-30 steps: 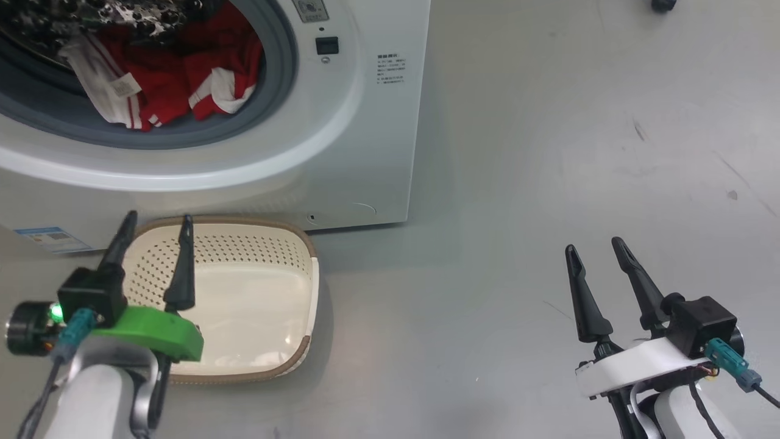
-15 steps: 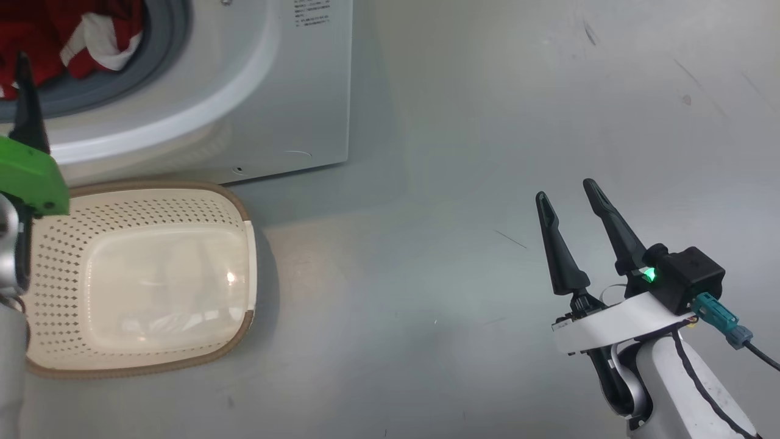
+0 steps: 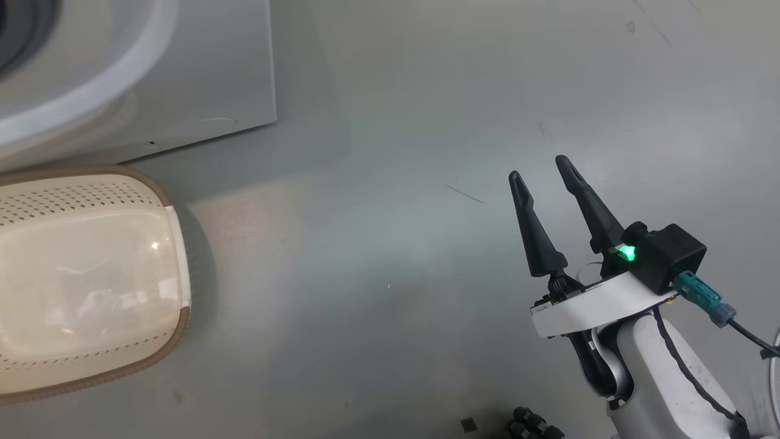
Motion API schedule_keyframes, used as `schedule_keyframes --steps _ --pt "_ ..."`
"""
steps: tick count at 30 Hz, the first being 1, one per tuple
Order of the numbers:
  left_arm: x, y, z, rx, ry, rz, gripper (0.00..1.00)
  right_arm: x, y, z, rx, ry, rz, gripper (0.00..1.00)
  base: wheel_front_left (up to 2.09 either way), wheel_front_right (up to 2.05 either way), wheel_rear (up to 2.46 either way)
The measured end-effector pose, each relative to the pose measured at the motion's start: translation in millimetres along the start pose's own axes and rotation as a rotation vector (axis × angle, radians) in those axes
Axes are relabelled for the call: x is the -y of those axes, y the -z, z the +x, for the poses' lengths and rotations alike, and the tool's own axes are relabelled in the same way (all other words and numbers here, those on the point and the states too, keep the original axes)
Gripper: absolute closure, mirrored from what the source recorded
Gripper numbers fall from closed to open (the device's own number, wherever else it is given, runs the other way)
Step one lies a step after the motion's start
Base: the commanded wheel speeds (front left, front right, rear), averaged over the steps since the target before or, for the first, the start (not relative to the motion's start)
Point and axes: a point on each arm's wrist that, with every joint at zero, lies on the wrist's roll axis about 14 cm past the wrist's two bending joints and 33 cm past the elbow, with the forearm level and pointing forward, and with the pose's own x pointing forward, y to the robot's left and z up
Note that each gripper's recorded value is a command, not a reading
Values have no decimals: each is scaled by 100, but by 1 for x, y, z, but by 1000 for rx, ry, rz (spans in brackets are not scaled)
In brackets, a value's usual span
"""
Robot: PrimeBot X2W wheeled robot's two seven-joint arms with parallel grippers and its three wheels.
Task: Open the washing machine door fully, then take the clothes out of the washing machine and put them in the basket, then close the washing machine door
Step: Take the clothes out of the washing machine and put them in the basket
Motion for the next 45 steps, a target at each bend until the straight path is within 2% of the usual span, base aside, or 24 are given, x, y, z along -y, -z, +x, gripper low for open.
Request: schedule_keyframes --steps 7,13,25,32,37,38,39,40,45 --pt "-2 18 29 -94 -24 9 0 16 15 -5 -47 56 -6 0 0 0 0" --pt "-9 23 47 -137 -53 42 0 17 22 -4 -66 62 -2 0 0 0 0" --pt "-11 23 66 -177 -82 28 0 22 30 -5 -88 81 1 0 0 0 0" --pt "-13 34 72 -234 -96 13 0 28 27 -1 -78 98 -5 0 0 0 0" --pt "-17 44 73 -293 -110 -51 0 29 26 1 -74 94 -7 0 0 0 0" --pt "-17 44 72 -298 -113 -56 27 29 26 1 -73 93 -7 0 0 0 0" --pt "-18 44 72 -298 -116 -60 87 29 25 2 -71 92 -8 0 0 0 0" --pt "-17 43 72 -296 -115 -61 100 29 25 3 -69 92 -9 0 0 0 0" --pt "-12 43 69 -294 -105 -67 100 27 20 7 -52 83 -20 0 0 0 0"
